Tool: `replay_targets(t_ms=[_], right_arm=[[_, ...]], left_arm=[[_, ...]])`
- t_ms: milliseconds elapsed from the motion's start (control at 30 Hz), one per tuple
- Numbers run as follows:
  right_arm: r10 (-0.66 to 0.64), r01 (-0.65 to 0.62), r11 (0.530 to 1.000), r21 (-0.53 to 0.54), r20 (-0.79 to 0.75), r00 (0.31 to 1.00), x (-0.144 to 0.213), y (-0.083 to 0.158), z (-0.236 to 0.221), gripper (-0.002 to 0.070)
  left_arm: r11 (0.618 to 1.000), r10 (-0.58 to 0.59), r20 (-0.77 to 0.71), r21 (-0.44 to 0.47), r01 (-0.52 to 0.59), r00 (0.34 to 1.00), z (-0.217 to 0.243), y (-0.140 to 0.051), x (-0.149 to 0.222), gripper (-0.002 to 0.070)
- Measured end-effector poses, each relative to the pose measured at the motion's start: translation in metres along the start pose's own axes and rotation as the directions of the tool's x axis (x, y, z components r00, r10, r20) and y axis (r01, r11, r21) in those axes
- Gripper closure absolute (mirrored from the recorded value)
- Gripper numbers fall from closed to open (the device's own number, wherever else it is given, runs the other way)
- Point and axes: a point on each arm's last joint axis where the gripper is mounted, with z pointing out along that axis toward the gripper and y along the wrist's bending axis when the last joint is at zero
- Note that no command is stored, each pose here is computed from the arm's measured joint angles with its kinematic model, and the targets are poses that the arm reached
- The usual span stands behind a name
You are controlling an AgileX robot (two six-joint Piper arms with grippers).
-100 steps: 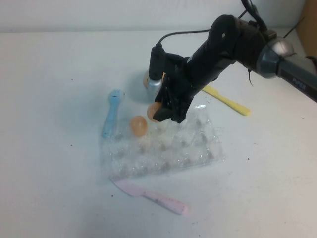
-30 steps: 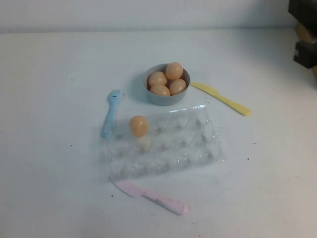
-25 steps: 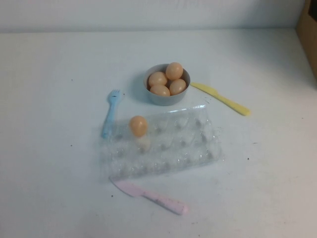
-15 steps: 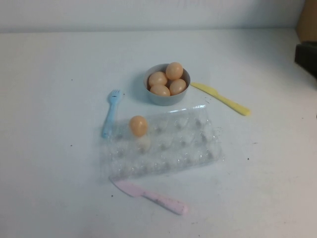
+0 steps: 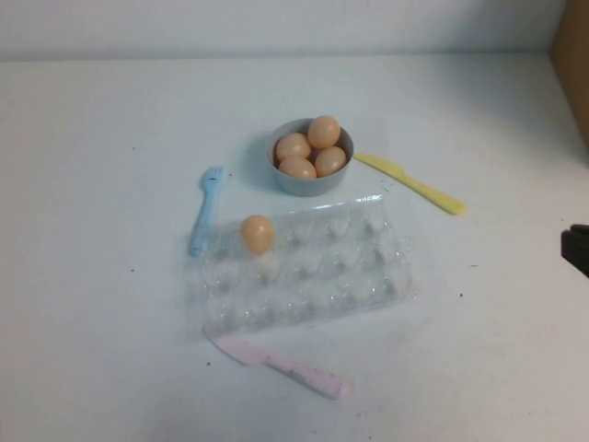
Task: Take an egg out of the egg box
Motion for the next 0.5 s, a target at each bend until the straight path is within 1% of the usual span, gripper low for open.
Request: replay_targets(t_ms=[67, 267, 367, 500], right_arm=[[0.003, -0.006, 0.999, 0.047, 0.060, 0.998, 0.022, -0.002, -0.007, 0.0694], [0.004, -0.045, 0.985, 0.166, 0.242, 0.970, 0.069, -0.008, -0.024, 0.0694], [0.013, -0.094, 0.964, 0.249, 0.308, 0.951, 0.092, -0.014, -0.033, 0.0694], [0.048, -0.176, 0.913, 0.367, 0.334, 0.941, 0.119, -0.023, -0.040, 0.0694]], left_arm=[[1.000, 0.000, 0.000, 0.000, 0.000, 1.000, 0.000, 0.000, 0.000, 0.0678], [1.000, 0.000, 0.000, 0.000, 0.000, 1.000, 0.000, 0.000, 0.000, 0.0678], [1.000, 0.000, 0.000, 0.000, 0.000, 1.000, 0.000, 0.000, 0.000, 0.0678], [1.000, 0.000, 0.000, 0.000, 0.000, 1.000, 0.000, 0.000, 0.000, 0.0678]])
